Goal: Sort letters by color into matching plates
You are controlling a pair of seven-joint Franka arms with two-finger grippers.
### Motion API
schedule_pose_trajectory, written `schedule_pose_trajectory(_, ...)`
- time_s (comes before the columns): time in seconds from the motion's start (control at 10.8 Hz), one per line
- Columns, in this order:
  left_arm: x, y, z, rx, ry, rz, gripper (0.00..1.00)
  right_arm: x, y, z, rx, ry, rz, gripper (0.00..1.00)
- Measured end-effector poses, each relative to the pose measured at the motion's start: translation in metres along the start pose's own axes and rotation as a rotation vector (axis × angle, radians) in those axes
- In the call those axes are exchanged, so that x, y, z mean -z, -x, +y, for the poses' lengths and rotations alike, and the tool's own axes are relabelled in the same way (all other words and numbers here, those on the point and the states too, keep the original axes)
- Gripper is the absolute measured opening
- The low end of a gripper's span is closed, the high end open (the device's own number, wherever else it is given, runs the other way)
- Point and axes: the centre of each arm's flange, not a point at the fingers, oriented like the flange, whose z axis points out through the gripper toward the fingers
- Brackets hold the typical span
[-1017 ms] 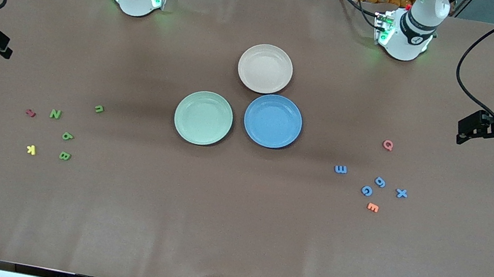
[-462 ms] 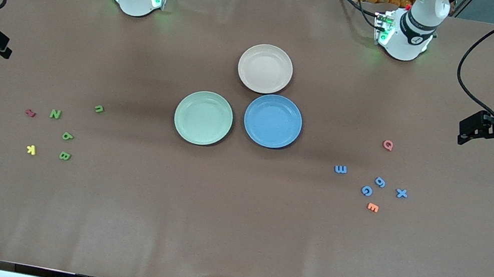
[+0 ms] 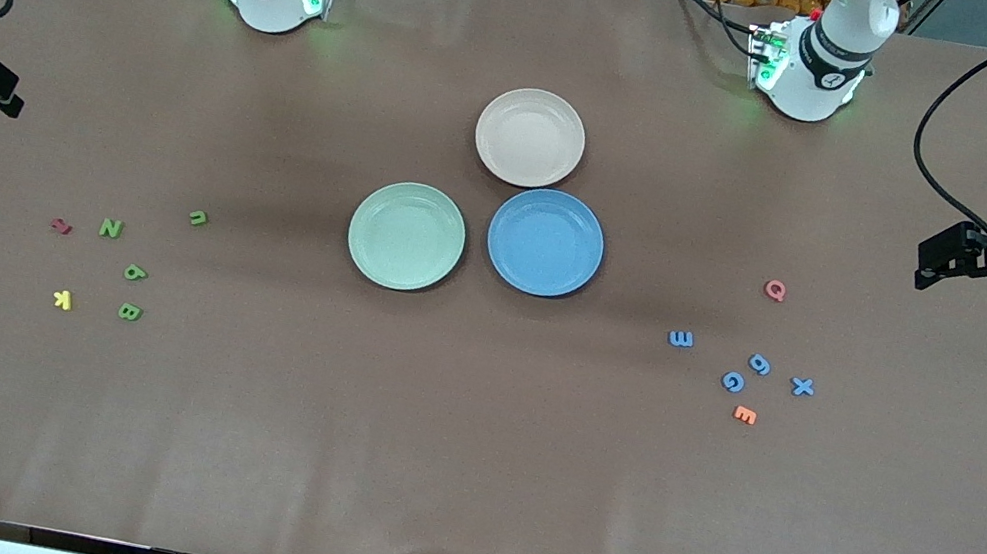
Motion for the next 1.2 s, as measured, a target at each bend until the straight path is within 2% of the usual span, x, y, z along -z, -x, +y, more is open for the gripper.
schedule_pose_trajectory(0.18,-0.005,-0.002,-0.003,-0.005,-0.028,-0.008,1.00,0.000,0.000,0.000,0.000,0.000,0.000,1.00)
schedule_pose_trajectory(0.46,-0.019,-0.007,-0.008,0.001,-0.030,-0.032,1.00,0.000,0.000,0.000,0.000,0.000,0.000,1.00)
schedule_pose_trajectory(0.74,-0.038,-0.011,-0.028,0.111,-0.009,-0.059,1.00,0.000,0.000,-0.001,0.001,0.000,0.000,1.00)
schedule_pose_trajectory(0.92,-0.059,-0.023,-0.032,0.124,0.009,-0.043,1.00,-0.002,-0.002,-0.001,0.001,0.000,0.002,1.00)
schedule_pose_trajectory(1.2,-0.127,-0.032,-0.020,0.105,0.025,0.032,1.00,-0.014,-0.013,-0.008,0.014,0.000,0.006,1.00)
